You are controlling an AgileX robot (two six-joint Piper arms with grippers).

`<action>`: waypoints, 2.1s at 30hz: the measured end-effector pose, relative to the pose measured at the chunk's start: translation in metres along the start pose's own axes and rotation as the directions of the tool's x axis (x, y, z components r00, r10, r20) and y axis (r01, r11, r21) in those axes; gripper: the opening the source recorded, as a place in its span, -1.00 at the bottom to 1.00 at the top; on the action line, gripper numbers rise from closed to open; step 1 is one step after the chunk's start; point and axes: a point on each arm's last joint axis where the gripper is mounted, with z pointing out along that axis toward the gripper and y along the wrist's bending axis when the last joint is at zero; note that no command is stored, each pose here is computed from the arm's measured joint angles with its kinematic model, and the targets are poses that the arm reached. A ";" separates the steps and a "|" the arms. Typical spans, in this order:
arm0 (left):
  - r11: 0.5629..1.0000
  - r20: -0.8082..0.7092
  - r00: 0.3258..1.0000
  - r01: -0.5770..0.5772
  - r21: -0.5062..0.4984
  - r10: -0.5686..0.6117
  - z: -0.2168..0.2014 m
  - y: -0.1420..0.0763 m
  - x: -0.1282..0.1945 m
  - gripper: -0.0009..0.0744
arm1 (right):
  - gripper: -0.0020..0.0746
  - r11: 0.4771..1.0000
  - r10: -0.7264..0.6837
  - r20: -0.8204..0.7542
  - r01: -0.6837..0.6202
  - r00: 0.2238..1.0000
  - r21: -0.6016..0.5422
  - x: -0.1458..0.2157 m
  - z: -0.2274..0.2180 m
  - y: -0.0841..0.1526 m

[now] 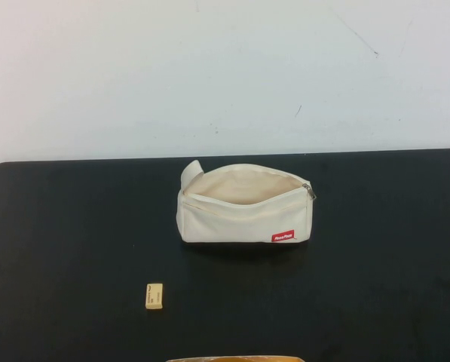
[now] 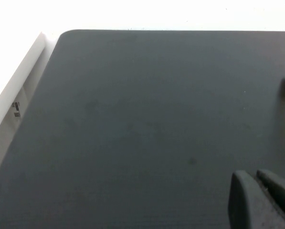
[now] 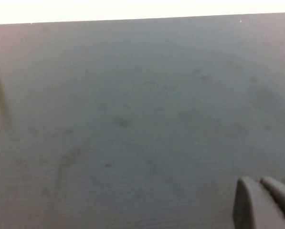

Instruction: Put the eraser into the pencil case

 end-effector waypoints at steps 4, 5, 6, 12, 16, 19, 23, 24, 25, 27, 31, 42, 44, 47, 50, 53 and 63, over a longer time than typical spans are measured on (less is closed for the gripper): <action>1.000 0.003 1.000 -0.010 -0.001 0.010 0.000 0.000 0.000 -0.98 | -0.95 1.000 0.000 0.000 0.000 1.000 0.000 0.000 0.000 0.000; 1.000 0.012 1.000 -0.017 -0.002 0.017 0.000 0.000 -0.001 -0.98 | -0.95 1.000 0.000 0.000 0.000 1.000 0.000 0.000 0.000 0.000; 1.000 0.025 0.999 -0.020 -0.001 0.020 0.000 0.000 -0.002 -0.98 | -0.95 1.000 0.000 0.000 0.000 1.000 0.000 0.000 0.000 0.000; 0.999 0.377 0.926 -0.028 0.016 0.019 -0.006 -0.002 -0.033 -0.98 | -0.95 1.000 0.000 0.000 0.000 1.000 0.000 0.000 0.000 0.000; 0.999 0.569 0.822 -0.031 0.027 0.010 -0.016 -0.004 -0.051 -0.98 | -0.95 1.000 0.000 0.000 0.000 1.000 0.000 0.000 0.000 0.000; 0.999 0.656 0.755 -0.035 0.032 0.005 -0.022 -0.004 -0.058 -0.98 | -0.95 1.000 0.000 0.000 0.000 1.000 0.000 0.000 0.000 0.000; 0.998 0.754 0.657 -0.037 0.041 -0.007 -0.031 -0.005 -0.067 -0.98 | -0.95 1.000 0.000 0.000 0.000 1.000 0.000 0.000 0.000 0.000; 0.998 0.778 0.628 -0.034 0.048 -0.016 -0.033 -0.005 -0.070 -0.98 | -0.95 1.000 0.000 0.000 0.000 1.000 0.000 0.000 0.000 0.000; 0.998 0.807 0.590 -0.030 0.062 -0.033 -0.037 -0.005 -0.072 -0.98 | -0.95 1.000 0.000 0.000 0.000 1.000 0.000 0.000 0.000 0.000; 0.995 0.845 0.530 -0.025 0.093 -0.065 -0.042 -0.006 -0.076 -0.98 | -0.95 1.000 0.000 0.000 0.000 1.000 0.000 0.000 0.000 0.000; 0.989 0.833 0.546 -0.052 0.140 -0.089 -0.043 -0.011 -0.077 -0.98 | -0.95 1.000 0.000 0.000 0.000 1.000 0.000 0.000 0.000 0.000; 0.988 0.406 0.901 0.140 0.061 -0.153 -0.041 -0.009 -0.151 -0.98 | -0.95 1.000 0.000 0.000 0.000 1.000 0.000 0.000 0.000 0.000; 0.987 0.290 0.944 0.157 0.018 -0.156 -0.030 -0.008 -0.159 -0.98 | -0.95 1.000 0.000 0.000 0.000 1.000 0.000 0.000 0.000 0.000; 0.987 0.163 0.974 0.162 -0.022 -0.156 -0.008 -0.007 -0.161 -0.98 | -0.95 1.000 0.000 0.000 0.000 1.000 0.000 0.000 0.000 0.000; 0.985 0.065 0.985 0.165 -0.046 -0.162 0.012 -0.007 -0.157 -0.98 | -0.95 1.000 0.000 0.000 0.000 1.000 0.000 0.000 0.000 0.000; 0.979 -0.019 0.981 0.194 -0.056 -0.195 0.030 -0.007 -0.152 -0.98 | -0.95 1.000 0.000 0.000 0.000 1.000 0.000 0.000 0.000 0.000; 0.964 -0.322 0.911 0.222 -0.146 -0.259 0.099 -0.006 -0.120 -0.98 | -0.95 1.000 0.000 0.000 0.000 1.000 0.000 0.000 0.000 0.000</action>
